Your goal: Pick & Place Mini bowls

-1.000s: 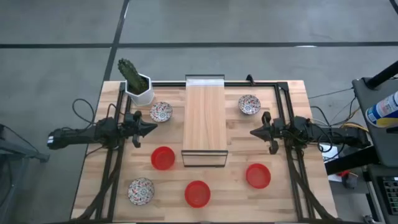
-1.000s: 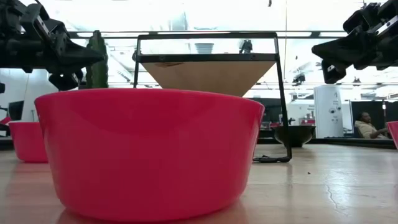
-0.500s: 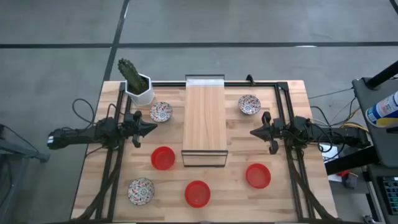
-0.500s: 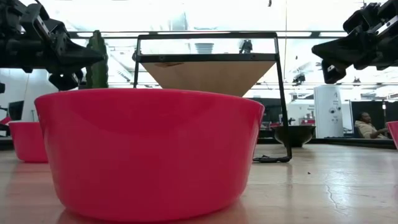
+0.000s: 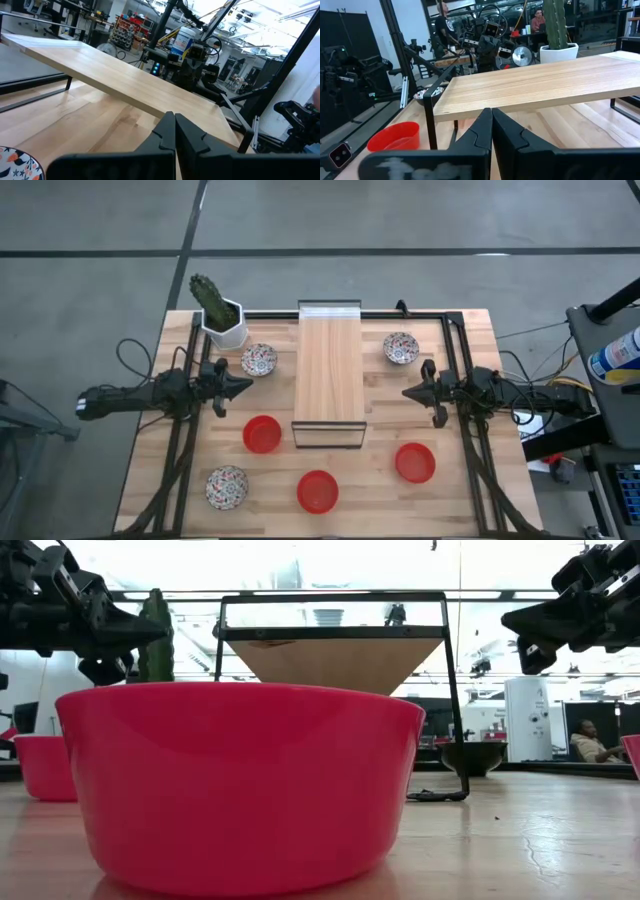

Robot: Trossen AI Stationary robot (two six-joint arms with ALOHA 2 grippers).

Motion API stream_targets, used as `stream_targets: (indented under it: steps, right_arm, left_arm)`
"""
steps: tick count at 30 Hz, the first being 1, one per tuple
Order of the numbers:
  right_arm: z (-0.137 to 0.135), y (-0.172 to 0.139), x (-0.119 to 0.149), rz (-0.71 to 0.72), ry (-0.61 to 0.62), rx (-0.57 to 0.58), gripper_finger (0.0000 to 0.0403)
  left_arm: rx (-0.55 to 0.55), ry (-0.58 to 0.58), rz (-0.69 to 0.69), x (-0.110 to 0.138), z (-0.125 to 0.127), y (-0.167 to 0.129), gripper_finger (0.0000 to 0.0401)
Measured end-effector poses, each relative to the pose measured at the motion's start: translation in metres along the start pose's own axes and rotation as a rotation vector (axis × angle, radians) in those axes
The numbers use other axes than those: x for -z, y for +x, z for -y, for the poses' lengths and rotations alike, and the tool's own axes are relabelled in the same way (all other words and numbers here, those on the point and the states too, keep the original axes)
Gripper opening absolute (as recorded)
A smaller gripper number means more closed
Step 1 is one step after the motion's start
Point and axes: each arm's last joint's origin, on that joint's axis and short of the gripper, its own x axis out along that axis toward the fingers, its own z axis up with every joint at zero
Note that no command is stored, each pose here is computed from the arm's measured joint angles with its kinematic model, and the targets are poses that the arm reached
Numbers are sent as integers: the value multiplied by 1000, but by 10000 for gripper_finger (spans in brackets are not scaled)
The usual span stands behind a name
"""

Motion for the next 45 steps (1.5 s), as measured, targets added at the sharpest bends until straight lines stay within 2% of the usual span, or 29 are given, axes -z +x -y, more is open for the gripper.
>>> stream_targets:
  steps: [19,26,28,30,33,36,40,45]
  right_arm:
    - [0,0,0,0,15,-2,8]
    - [0,0,-1,3,497,-9,8]
    - [0,0,-1,9,572,-7,8]
    - [0,0,-2,22,594,7,8]
    - [2,0,-6,98,657,55,8]
    - [3,-1,-9,160,790,84,8]
    - [4,-1,-10,219,1045,90,8]
    - [4,-1,-12,242,1217,65,8]
  left_arm:
    - [0,0,0,0,0,0,0]
    - [0,0,0,0,0,0,0]
    - [0,0,0,0,0,0,0]
    - [0,0,0,0,0,0,0]
    - [0,0,0,0,0,0,0]
    - [0,0,0,0,0,0,0]
    - [0,0,0,0,0,0,0]
    - [0,0,0,0,0,0,0]
